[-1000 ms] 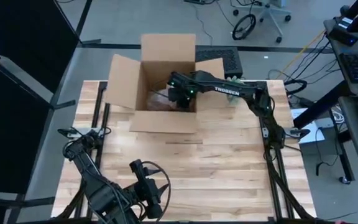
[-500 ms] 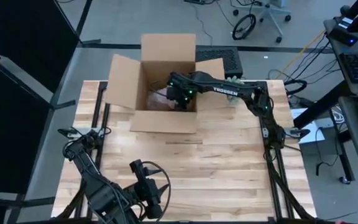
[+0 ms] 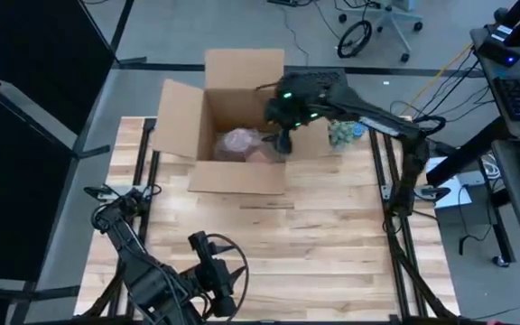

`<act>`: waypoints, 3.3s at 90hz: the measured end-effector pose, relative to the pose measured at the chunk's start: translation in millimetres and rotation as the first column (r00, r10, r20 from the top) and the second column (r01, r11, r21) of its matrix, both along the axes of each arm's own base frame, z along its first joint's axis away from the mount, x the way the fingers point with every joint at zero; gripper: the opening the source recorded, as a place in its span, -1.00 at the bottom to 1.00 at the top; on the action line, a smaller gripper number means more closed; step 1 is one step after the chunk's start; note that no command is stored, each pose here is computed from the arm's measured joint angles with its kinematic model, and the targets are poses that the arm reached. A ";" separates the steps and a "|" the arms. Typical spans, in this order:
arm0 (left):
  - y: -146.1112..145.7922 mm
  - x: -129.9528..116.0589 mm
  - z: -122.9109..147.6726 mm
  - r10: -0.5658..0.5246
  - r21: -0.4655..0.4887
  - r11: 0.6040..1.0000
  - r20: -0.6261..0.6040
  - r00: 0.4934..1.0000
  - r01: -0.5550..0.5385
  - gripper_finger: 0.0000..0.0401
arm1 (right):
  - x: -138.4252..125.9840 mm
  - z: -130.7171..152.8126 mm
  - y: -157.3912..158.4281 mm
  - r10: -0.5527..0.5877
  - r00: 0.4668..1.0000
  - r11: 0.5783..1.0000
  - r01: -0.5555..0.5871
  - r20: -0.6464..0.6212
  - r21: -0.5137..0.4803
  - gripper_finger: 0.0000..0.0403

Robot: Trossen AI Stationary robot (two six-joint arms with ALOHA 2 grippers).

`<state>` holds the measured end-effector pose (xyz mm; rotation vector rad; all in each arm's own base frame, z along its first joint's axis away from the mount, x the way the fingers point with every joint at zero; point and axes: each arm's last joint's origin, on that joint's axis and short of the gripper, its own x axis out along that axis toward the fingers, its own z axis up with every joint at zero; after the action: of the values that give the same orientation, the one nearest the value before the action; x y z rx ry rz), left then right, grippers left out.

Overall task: Wrap mug
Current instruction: Return to Home Position

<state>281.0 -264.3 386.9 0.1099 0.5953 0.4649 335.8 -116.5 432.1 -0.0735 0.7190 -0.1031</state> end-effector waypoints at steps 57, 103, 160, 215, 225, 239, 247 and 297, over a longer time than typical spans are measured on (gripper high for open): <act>7.8 5.2 0.1 0.012 0.033 0.999 -0.018 1.000 -0.011 -0.62 | -118.9 40.3 157.8 0.129 0.991 0.986 -0.123 -0.048 0.113 -0.75; -4.9 -9.4 2.0 -0.067 0.080 0.994 -0.043 0.997 0.070 -1.00 | -165.5 -128.4 213.9 0.239 0.961 0.921 -0.270 0.141 0.281 -0.98; 39.2 86.2 -76.5 -0.296 -0.212 0.950 -0.377 0.878 0.230 -1.00 | -203.3 -181.7 194.3 0.167 0.952 0.873 -0.265 0.258 0.410 -0.99; 117.8 -12.8 -117.2 -0.408 -0.300 0.831 0.245 0.880 0.468 -1.00 | -215.9 -187.6 205.1 0.334 0.845 0.835 -0.471 0.418 0.285 -0.99; 130.4 -42.8 -127.3 -0.298 -0.407 0.825 0.278 0.913 0.393 -1.00 | -220.3 -204.5 198.3 0.241 0.859 0.870 -0.397 0.451 0.292 -0.99; 140.8 -57.8 -135.7 -0.174 -0.526 0.790 0.298 0.938 0.314 -1.00 | -222.7 -220.3 191.0 0.132 0.854 0.901 -0.315 0.503 0.298 -0.99; 137.7 -58.8 -142.3 -0.234 -0.469 0.807 0.302 0.924 0.358 -1.00 | -224.2 -223.8 183.6 0.033 0.857 0.909 -0.239 0.514 0.341 -0.99; 148.9 -80.9 -155.4 -0.339 -0.189 0.862 0.477 0.811 0.471 -1.00 | -235.1 -257.7 157.6 0.224 0.746 0.888 -0.422 0.627 0.184 -0.99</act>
<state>200.1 -115.4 231.5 -0.1537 0.1849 -0.0375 100.7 41.1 174.4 0.1401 0.0717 0.3263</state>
